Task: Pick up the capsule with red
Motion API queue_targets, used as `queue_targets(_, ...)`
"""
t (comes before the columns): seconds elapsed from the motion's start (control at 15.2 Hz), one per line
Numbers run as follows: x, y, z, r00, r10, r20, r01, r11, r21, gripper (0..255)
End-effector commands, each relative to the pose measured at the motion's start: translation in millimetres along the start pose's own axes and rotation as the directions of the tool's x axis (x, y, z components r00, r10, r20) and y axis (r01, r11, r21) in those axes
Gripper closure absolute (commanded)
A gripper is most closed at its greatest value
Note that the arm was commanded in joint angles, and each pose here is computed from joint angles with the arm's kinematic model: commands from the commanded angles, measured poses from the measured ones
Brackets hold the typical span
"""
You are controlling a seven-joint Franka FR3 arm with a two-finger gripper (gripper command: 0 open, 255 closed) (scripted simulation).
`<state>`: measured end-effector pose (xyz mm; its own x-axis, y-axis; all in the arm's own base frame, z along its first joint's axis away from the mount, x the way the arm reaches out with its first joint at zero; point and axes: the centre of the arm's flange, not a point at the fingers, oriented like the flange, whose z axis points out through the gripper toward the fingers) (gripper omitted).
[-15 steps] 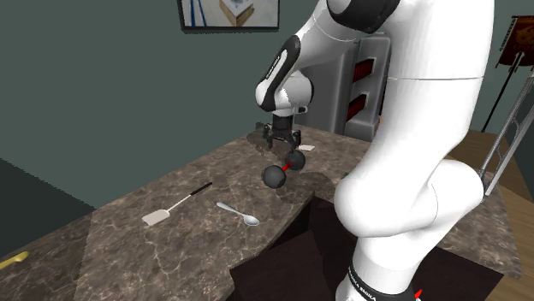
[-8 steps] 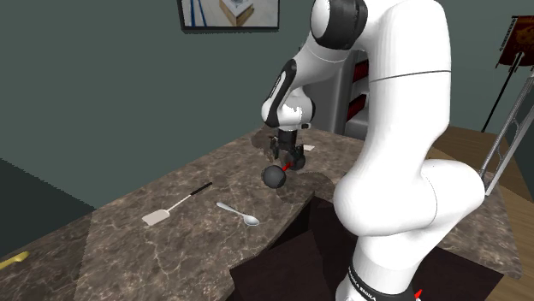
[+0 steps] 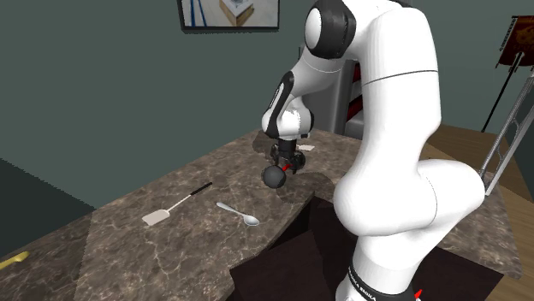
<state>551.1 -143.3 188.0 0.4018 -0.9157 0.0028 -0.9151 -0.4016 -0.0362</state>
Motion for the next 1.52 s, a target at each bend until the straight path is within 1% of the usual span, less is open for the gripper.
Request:
queue_targets(0.0, -0.2, 0.0, 1.7, 1.0, 0.0, 0.0, 0.0, 1.0, 0.0, 255)
queue_targets(0.59, -0.4, 0.4, 1.7, 1.0, 0.0, 0.0, 0.0, 1.0, 0.0, 255)
queue_targets(1.45, -0.2, -2.1, -66.9, 1.0, 0.0, 0.0, 0.0, 1.0, 0.0, 255)
